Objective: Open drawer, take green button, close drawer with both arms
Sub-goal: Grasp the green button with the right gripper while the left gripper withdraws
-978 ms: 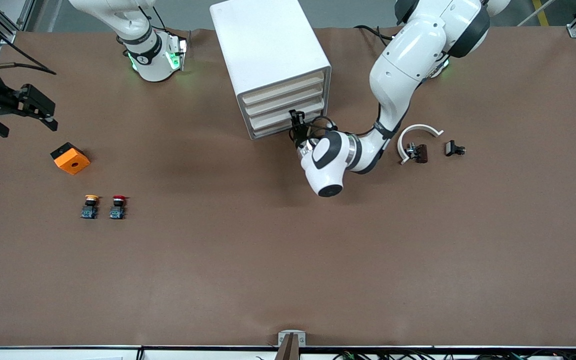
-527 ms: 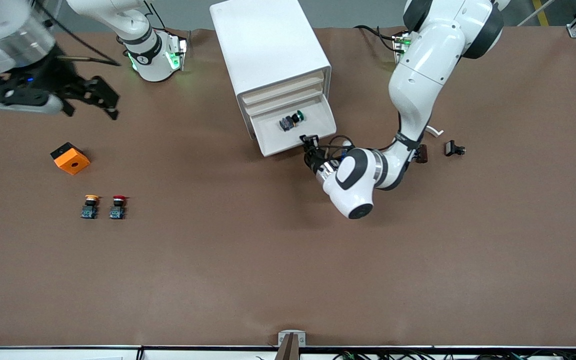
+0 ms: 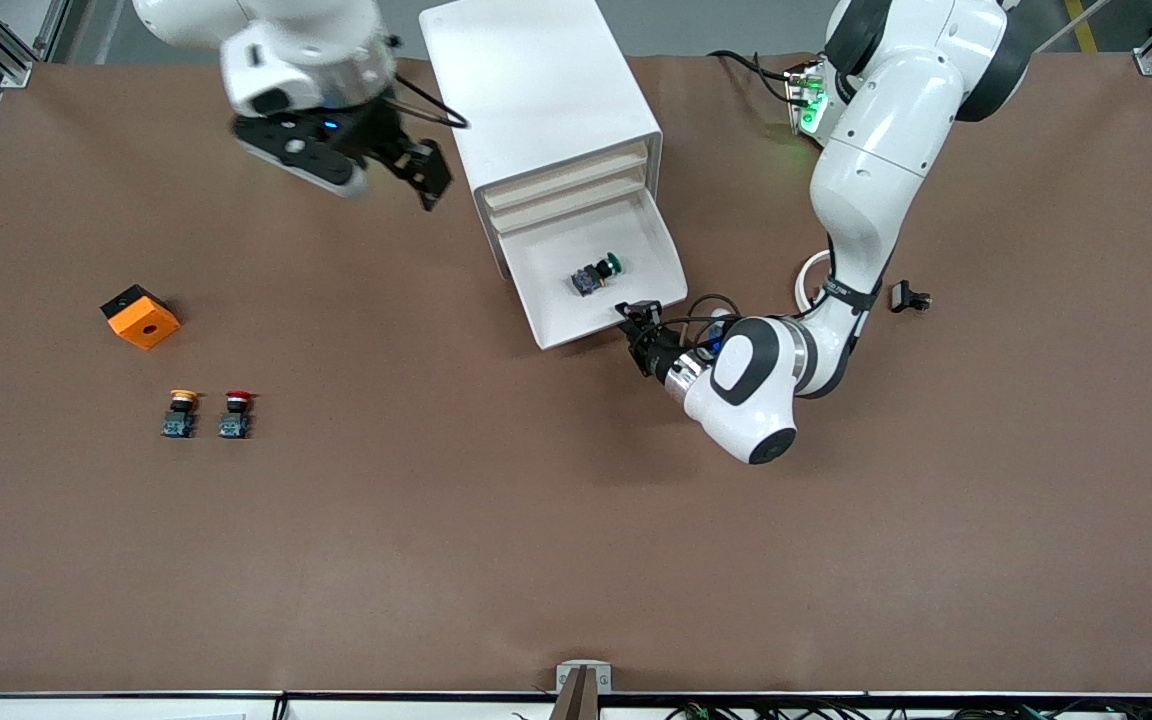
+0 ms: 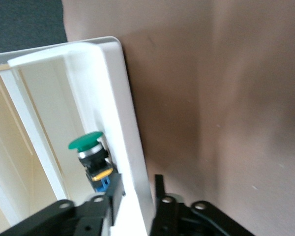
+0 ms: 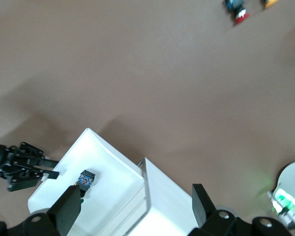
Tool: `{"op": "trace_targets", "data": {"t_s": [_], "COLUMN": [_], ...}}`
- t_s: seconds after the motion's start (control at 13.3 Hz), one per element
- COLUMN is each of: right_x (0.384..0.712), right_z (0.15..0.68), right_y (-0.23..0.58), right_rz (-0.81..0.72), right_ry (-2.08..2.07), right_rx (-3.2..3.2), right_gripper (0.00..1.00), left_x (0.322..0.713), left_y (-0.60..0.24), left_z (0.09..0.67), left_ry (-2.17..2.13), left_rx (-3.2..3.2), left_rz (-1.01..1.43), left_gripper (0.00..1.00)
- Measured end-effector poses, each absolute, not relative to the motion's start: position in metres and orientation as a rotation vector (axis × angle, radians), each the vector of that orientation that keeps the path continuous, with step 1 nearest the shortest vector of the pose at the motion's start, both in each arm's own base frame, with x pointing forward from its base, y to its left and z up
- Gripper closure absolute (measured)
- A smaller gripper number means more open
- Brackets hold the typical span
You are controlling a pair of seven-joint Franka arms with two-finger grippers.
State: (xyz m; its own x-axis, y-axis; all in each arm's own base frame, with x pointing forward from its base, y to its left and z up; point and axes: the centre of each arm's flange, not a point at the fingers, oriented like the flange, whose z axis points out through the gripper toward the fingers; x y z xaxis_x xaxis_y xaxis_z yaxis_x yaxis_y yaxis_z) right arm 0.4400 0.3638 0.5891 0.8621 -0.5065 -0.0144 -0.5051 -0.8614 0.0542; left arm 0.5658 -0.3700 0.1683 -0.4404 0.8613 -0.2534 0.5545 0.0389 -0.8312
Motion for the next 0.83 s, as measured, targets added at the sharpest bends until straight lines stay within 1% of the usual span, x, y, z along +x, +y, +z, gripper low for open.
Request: {"op": "trace_targets", "data": {"t_s": [0.23, 0.3, 0.38, 0.45, 0.6, 0.83], "right_x": [0.434, 0.434, 0.434, 0.436, 0.445, 0.456], "right_z": [0.53, 0.511, 0.49, 0.47, 0.432, 0.393], "right_y": [0.427, 0.446, 0.462, 0.475, 0.492, 0.503], "right_rz": [-0.046, -0.038, -0.034, -0.031, -0.062, -0.112], "right_ry": [-0.973, -1.007, -1.016, -1.02, -1.048, -1.095], "right_rx": [2.918, 2.912, 2.914, 2.919, 2.94, 2.95], "right_gripper": [0.0, 0.0, 0.0, 0.0, 0.0, 0.0], "left_x": [0.588, 0.601, 0.617, 0.633, 0.663, 0.697], "left_y": [-0.354, -0.344, -0.331, -0.316, -0.277, -0.208], "left_z": [0.182, 0.19, 0.201, 0.212, 0.239, 0.291], "left_ry": [-2.058, -2.092, -2.134, -2.185, -2.296, -2.413], "left_rx": [-1.459, -1.472, -1.493, -1.51, -1.542, -1.713], "left_rz": [1.37, 1.363, 1.348, 1.322, 1.247, 1.122], "left_gripper": [0.23, 0.14, 0.02, 0.0, 0.0, 0.0]}}
